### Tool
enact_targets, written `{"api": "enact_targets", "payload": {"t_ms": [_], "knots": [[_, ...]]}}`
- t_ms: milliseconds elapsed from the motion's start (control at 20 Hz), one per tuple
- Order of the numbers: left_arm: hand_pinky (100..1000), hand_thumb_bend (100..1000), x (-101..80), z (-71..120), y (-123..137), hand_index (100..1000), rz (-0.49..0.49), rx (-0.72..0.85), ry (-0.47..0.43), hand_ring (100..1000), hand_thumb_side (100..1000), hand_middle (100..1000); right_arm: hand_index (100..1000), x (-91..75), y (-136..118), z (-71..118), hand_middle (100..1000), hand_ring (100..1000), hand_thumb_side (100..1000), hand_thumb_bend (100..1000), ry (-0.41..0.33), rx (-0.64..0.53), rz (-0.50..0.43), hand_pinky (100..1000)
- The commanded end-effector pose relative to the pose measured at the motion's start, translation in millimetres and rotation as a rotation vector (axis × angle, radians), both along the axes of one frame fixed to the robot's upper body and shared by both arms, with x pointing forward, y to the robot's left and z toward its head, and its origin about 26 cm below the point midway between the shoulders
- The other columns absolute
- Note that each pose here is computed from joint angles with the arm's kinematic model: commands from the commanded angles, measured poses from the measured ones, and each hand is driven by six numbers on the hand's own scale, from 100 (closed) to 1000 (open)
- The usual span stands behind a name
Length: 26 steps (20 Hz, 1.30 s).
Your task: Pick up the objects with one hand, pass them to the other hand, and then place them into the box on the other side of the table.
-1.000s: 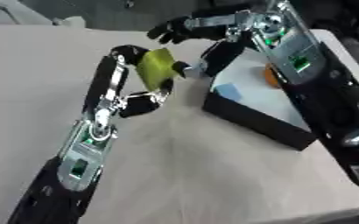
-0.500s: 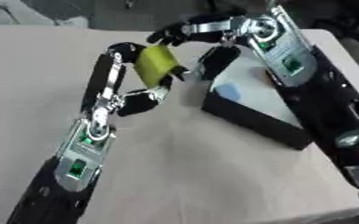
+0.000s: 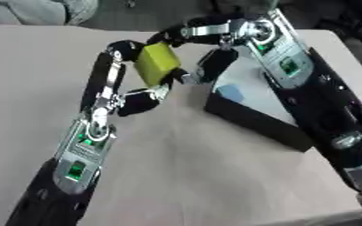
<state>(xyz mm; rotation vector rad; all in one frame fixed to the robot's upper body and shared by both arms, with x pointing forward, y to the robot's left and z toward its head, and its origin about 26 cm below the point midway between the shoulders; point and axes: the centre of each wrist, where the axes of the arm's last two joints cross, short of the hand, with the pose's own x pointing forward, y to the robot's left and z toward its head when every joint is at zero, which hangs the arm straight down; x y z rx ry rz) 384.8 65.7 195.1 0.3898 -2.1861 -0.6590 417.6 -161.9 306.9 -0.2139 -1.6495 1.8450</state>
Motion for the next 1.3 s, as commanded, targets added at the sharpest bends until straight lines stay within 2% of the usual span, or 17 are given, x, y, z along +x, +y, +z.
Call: {"api": "enact_targets", "payload": {"t_ms": [50,250,600,900,1300], "knots": [[808,100,-7.7,16.9,-11.5,572,-0.050,-0.024,-0.045,600,100,527,1000,-1.5,-1.5,9.6,1000,1000,140,100,-0.034,0.018,-0.011,1000],[810,100,-7.1,15.5,-11.4,578,-0.044,-0.021,-0.040,601,100,529,1000,-3.2,-2.7,11.4,1000,1000,185,100,-0.047,0.066,-0.036,1000],[818,100,-6.8,14.7,-12.2,615,-0.036,-0.022,-0.034,606,100,539,744,-4.6,-3.5,11.6,1000,1000,206,100,-0.065,0.172,-0.085,1000],[818,100,-7.6,16.5,-14.4,617,-0.040,-0.029,-0.037,606,100,539,686,-4.4,-2.2,9.4,1000,1000,198,100,-0.053,0.199,-0.065,989],[821,100,-7.7,16.6,-15.5,618,-0.051,-0.017,-0.037,611,100,543,652,-2.7,-4.2,8.2,1000,1000,199,100,-0.029,0.202,-0.050,987]]}}
